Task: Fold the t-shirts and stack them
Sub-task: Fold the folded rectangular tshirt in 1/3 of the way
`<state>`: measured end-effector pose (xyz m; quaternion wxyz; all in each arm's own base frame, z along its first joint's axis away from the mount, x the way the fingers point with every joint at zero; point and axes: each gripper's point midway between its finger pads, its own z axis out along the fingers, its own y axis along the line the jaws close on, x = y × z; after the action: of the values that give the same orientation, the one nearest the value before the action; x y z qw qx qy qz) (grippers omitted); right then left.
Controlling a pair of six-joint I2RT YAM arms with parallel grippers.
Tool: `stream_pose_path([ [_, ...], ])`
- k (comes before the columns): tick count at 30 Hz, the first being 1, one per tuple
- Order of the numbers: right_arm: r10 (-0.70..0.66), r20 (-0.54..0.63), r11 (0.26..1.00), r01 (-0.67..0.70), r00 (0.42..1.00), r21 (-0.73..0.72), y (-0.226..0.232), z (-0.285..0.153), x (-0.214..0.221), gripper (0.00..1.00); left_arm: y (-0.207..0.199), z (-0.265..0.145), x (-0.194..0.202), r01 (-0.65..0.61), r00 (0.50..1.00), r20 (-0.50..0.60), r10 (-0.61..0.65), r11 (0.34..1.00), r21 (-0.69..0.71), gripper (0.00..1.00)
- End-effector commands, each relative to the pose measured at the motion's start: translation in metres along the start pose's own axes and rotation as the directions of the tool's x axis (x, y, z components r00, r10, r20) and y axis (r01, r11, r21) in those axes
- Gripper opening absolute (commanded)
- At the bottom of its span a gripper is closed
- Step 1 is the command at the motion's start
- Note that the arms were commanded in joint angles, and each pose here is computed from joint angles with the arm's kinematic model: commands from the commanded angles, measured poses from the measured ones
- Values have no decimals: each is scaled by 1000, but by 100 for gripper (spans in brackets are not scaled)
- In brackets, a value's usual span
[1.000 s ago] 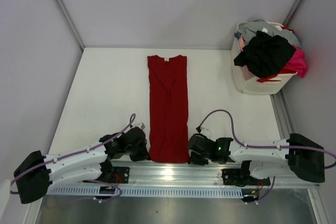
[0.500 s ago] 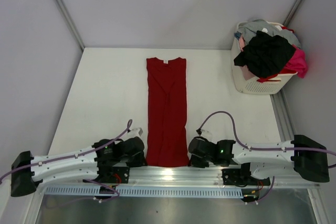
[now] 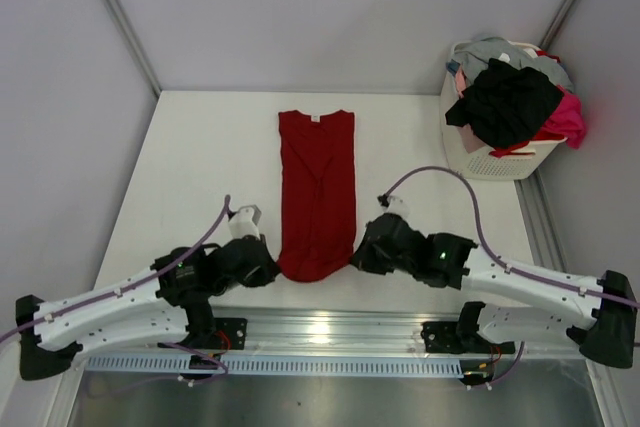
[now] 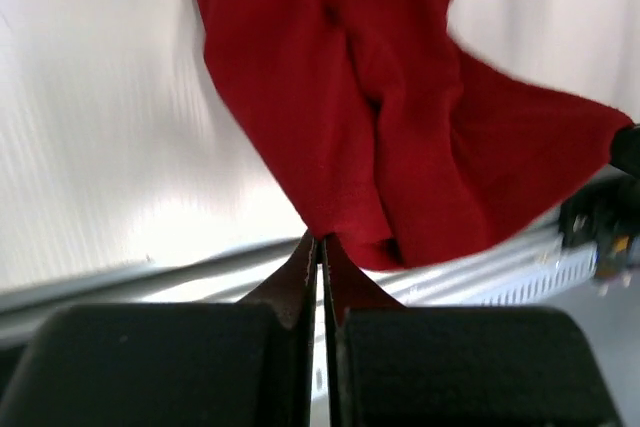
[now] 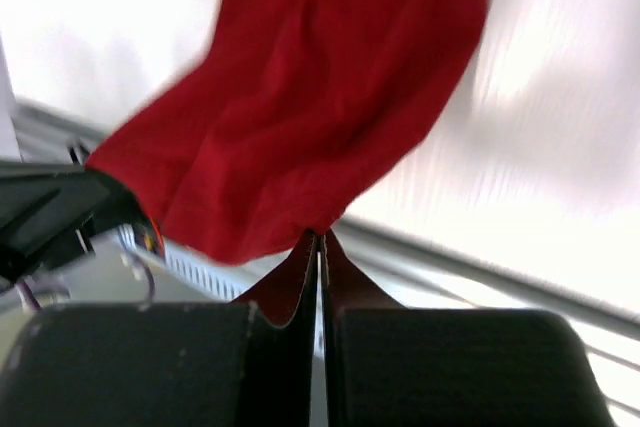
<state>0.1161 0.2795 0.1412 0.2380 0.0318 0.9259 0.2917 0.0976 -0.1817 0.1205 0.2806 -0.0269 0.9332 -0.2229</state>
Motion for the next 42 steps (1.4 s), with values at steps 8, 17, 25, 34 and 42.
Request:
stream_pose_path([
  [8,-173,175,984,178,969,-11,10,-7,-124,0,-38,5,-138,-151,949,282,143,989,6,0],
  [17,-211,185,976,217,960,-13,1,30,-184,0,-57,48,-189,-192,943,269,196,980,-42,0],
  [25,-241,150,968,248,959,-31,-8,66,-216,0,-36,85,-218,-176,950,234,205,975,-138,0],
  [34,-283,72,957,286,956,-46,-18,120,-212,0,8,134,-213,-94,981,147,129,970,-224,0],
  [42,-291,50,956,293,955,-18,-29,148,-228,0,31,166,-213,-55,991,104,84,965,-256,0],
])
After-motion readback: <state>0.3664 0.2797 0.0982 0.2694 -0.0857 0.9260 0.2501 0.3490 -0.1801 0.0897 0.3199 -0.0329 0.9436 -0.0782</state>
